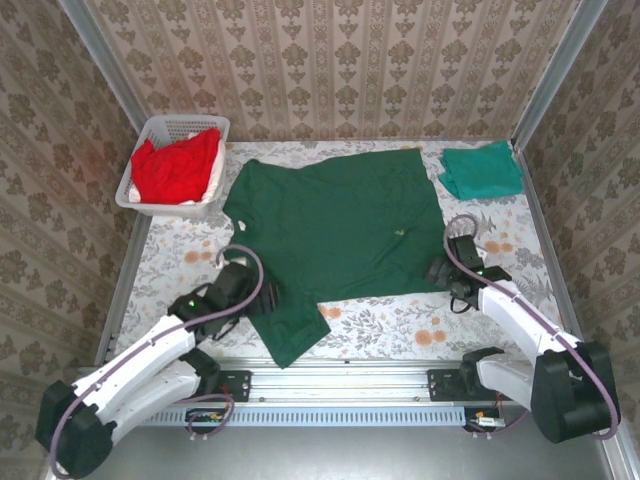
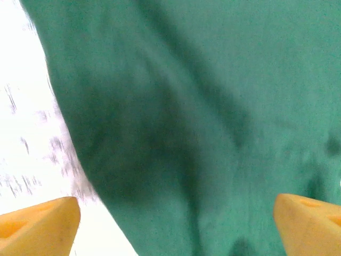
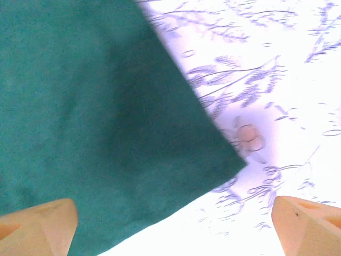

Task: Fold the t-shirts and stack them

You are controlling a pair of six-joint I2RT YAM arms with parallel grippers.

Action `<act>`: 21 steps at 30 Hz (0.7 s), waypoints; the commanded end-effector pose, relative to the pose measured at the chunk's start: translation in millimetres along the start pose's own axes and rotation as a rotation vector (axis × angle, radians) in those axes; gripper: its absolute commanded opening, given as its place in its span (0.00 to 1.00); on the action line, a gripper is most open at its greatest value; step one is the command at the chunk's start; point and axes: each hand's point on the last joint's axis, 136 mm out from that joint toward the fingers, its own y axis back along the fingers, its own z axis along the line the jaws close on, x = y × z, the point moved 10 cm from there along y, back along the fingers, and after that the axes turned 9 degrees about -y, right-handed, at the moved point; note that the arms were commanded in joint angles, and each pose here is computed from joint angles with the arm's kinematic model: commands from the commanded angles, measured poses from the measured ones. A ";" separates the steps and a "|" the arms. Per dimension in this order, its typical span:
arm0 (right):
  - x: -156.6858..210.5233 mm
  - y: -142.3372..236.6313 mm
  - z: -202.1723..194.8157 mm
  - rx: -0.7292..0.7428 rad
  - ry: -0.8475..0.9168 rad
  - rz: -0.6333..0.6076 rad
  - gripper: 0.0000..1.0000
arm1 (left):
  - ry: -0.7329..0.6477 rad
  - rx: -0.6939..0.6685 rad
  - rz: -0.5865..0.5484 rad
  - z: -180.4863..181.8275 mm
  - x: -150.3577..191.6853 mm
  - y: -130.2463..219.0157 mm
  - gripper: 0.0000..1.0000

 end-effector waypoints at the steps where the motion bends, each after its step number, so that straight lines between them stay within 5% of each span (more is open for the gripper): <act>1: -5.8 -7.6 -1.1 -0.056 -0.092 0.044 0.94 | 0.075 -0.113 0.082 8.1 35.0 -1.1 0.87; 7: -14.7 -26.6 -1.7 -0.065 -0.139 0.111 0.81 | 0.072 -0.153 0.150 4.9 73.1 -5.2 0.73; 16: -10.7 -33.8 -3.8 -0.042 -0.131 0.134 0.74 | 0.027 -0.062 0.104 -23.4 67.3 -5.7 0.71; 21: -10.4 -32.3 -3.6 -0.052 -0.128 0.134 0.66 | -0.010 -0.008 0.108 -43.3 67.7 -4.8 0.50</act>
